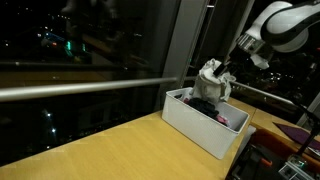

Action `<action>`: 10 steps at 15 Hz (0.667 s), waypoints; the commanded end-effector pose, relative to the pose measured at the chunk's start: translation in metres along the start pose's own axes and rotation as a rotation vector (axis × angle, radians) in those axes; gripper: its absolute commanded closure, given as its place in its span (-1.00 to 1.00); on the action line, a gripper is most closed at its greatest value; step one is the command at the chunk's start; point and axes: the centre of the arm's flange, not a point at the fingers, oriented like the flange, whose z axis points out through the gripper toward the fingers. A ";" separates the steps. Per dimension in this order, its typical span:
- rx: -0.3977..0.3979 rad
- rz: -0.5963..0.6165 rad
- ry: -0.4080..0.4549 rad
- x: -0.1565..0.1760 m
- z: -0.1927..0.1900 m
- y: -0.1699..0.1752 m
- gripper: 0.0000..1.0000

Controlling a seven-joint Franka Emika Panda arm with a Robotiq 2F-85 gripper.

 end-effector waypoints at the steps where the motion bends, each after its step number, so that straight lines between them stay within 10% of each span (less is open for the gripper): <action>1: 0.013 -0.105 0.047 0.008 -0.075 -0.065 1.00; 10: 0.123 -0.385 -0.098 0.015 -0.097 -0.319 1.00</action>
